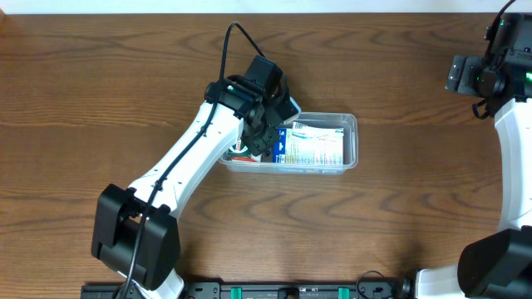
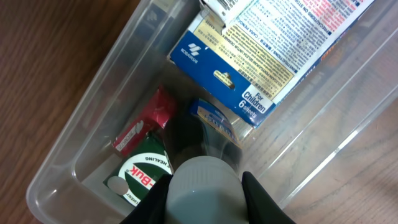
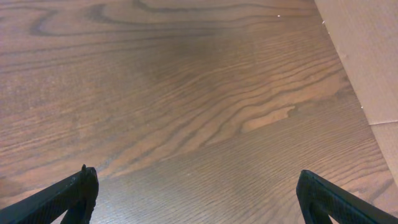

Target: Pack container

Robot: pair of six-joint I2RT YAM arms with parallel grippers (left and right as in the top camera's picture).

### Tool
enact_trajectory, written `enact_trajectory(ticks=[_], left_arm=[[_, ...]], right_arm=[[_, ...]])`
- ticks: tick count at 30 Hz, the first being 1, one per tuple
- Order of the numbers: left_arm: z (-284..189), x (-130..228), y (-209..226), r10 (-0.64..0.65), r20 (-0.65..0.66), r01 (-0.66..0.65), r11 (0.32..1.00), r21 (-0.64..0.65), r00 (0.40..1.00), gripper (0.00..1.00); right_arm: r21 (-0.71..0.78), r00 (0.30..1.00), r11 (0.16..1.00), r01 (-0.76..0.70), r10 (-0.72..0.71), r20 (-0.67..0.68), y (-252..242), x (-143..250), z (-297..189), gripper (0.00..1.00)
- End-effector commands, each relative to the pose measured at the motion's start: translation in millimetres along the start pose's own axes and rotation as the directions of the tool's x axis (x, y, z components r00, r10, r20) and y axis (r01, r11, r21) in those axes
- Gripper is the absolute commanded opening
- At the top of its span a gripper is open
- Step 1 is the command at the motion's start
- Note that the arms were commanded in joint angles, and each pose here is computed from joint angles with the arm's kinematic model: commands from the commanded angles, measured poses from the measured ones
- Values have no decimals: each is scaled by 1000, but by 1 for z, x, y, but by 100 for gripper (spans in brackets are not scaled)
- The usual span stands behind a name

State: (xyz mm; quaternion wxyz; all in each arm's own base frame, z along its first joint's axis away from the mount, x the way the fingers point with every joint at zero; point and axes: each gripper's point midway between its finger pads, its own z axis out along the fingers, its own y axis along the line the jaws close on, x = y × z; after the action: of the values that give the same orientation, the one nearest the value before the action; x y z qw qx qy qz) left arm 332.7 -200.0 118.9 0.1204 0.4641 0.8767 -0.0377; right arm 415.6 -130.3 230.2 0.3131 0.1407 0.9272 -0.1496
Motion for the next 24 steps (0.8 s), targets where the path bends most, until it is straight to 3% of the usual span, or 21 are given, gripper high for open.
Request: enact_trajectory(ticks=[1,24], left_arm=[[3,1,2,4,0,-4,1000,-2,1000,20],[7,-1,-2,5,15,-5,1000,21,1000,20]], right_arm=[[3,1000,1000,-17,17,-3,-2,1,1,99],[3,1000,1000,-17,17,-3,-2,1,1,99]])
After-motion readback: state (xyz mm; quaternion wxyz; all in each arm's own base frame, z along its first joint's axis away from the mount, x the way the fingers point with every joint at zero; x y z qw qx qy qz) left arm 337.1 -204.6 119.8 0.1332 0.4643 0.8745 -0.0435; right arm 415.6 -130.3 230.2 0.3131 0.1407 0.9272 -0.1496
